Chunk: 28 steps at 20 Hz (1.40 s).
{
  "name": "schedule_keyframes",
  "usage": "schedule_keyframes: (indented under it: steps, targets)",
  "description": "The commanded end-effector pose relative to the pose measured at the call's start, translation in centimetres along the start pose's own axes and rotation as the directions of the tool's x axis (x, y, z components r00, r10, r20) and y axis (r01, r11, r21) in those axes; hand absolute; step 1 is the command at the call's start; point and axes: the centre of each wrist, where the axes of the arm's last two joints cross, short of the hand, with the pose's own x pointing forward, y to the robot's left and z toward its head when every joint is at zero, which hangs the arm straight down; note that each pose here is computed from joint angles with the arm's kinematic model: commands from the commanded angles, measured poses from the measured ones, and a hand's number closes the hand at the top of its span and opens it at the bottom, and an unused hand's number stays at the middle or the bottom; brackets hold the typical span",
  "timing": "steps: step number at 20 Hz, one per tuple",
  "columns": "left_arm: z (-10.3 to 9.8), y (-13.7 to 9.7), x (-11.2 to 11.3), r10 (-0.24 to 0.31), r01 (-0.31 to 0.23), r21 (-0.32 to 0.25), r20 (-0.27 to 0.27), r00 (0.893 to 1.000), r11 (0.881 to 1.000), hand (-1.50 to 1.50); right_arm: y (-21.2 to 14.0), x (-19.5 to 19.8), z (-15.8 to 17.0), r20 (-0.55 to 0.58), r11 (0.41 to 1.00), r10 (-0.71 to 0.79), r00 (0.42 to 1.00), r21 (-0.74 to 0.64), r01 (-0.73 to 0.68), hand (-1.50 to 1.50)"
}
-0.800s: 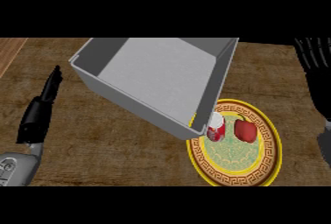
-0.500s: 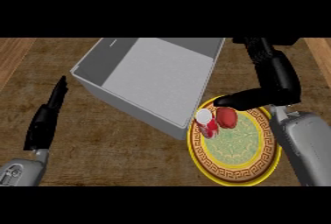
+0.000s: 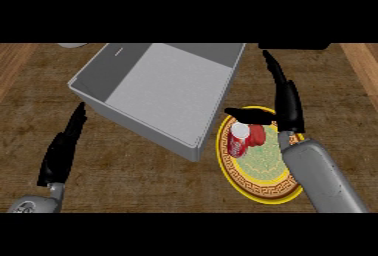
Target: Pick the can from the plate and place it in the cardboard box
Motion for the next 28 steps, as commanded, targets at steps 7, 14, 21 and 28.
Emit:
schedule_keyframes:
  steps: [7, 14, 21, 28]
  targets:
    - [0.9, -0.1, 1.0, 0.001, -0.001, 0.006, -0.025, 1.0, 1.0, 0.0, -3.1, 3.7, -2.8, -0.027, 0.796, 0.551, 0.834, 0.315, -0.516, -1.5]
    - [1.1, 0.2, 0.8, -0.001, 0.001, -0.012, -0.037, 0.999, 1.0, 0.0, -0.9, 7.4, -2.8, 0.015, 0.457, 0.781, 0.624, 0.667, -0.588, -1.5]
    - [2.2, 1.5, -0.5, -0.003, 0.004, 0.012, -0.04, 0.999, 1.0, 0.0, 2.3, 10.0, -0.9, -0.013, 0.354, 0.825, 0.565, 0.791, -0.498, -1.5]
    - [2.3, 0.2, 0.0, -0.009, 0.009, 0.009, -0.024, 1.0, 1.0, 0.0, 5.5, 8.4, 0.7, -0.074, 0.388, 0.844, 0.531, 0.768, -0.509, -1.5]
